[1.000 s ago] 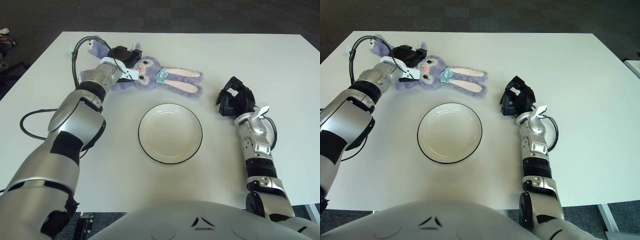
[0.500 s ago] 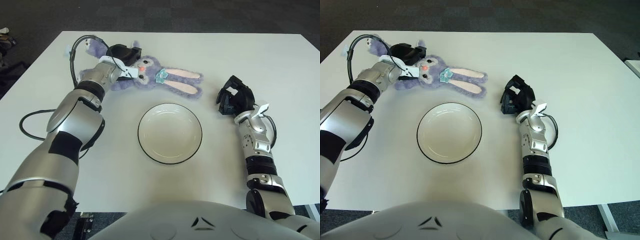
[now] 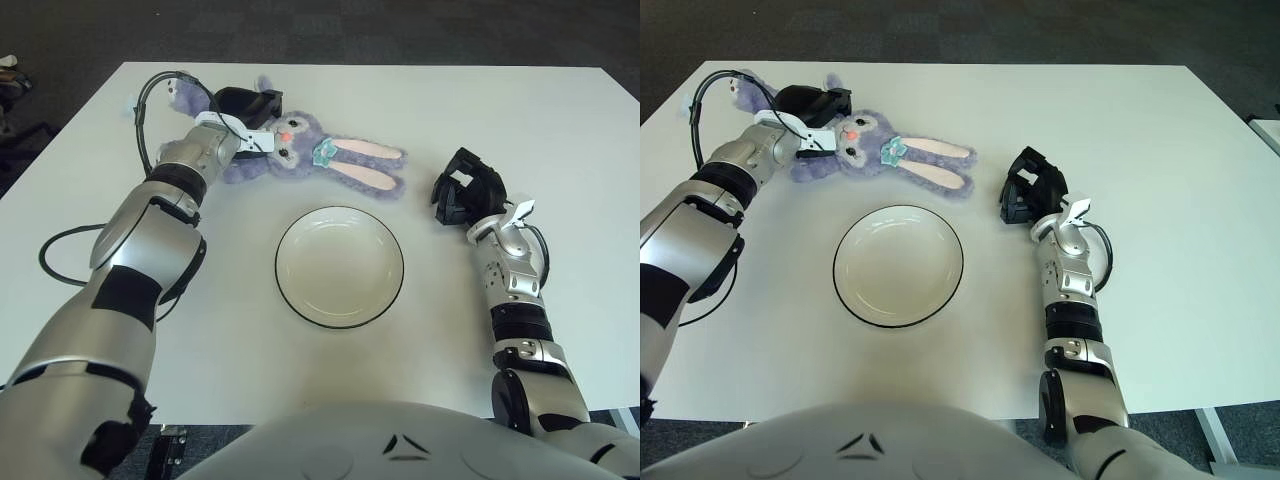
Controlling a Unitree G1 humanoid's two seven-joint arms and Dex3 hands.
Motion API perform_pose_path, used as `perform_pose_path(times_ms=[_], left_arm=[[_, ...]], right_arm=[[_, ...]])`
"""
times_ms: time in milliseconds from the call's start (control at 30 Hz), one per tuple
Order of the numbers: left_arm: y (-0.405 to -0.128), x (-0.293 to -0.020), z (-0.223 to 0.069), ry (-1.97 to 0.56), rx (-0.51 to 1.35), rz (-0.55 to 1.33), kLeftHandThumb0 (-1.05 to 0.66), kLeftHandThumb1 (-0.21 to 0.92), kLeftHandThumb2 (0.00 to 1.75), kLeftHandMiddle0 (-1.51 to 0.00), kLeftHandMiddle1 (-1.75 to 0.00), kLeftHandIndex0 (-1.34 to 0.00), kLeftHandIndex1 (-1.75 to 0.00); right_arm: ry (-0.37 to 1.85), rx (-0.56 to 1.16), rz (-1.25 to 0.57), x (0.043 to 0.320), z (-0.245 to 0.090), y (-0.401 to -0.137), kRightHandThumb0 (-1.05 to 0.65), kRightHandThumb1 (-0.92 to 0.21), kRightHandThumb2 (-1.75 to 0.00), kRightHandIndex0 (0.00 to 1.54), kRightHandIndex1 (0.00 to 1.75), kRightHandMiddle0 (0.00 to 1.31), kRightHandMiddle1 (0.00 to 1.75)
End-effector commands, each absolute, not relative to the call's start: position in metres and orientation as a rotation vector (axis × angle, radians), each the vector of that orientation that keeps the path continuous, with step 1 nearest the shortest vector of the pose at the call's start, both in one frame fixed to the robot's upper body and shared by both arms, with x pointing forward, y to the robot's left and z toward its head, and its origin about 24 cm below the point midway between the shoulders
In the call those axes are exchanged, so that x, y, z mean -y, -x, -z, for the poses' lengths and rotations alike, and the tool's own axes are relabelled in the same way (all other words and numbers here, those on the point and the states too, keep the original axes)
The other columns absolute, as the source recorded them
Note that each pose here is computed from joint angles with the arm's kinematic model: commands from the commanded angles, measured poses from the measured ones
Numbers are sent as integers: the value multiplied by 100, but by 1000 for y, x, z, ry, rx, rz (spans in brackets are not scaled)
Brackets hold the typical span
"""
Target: Put the doll into the plate.
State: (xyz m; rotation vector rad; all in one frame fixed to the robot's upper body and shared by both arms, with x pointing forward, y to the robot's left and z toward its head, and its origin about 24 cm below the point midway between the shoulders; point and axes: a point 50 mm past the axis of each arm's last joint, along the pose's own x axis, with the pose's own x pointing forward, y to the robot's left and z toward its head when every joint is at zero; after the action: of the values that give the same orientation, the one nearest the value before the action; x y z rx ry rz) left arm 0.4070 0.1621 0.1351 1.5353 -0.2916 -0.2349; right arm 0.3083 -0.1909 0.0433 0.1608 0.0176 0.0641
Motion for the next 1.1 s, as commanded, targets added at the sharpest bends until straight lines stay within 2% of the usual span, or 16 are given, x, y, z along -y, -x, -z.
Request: perform_pose_path(times_ms=[0,133,700,1067], left_arm=[[-405,-168,-134,-1495,303,203,-1,-5,172,-92,-172,-64,-172],[-404,-170,-137,-1467,327,175,-1,-7,173,-93,-169,-65,-174],[-400,-169,-163,-1263,508,16,0,-19,175,-104,-136,-87,-175],[-397,-168,-172,-1199,554,3,0,-19,175,-103,-137,-88,-175]], right_arm=[[-196,-255,-45,189,3,-289,-1,10,-175,93,175,76,161],[-195,-256,-45,188,4,-289,-1,11,-175,93,175,77,160],[-192,-262,-51,190,5,-291,-1,10,-175,93,175,75,162],[-194,-267,-51,191,6,-292,-1,11,-175,93,175,77,160]])
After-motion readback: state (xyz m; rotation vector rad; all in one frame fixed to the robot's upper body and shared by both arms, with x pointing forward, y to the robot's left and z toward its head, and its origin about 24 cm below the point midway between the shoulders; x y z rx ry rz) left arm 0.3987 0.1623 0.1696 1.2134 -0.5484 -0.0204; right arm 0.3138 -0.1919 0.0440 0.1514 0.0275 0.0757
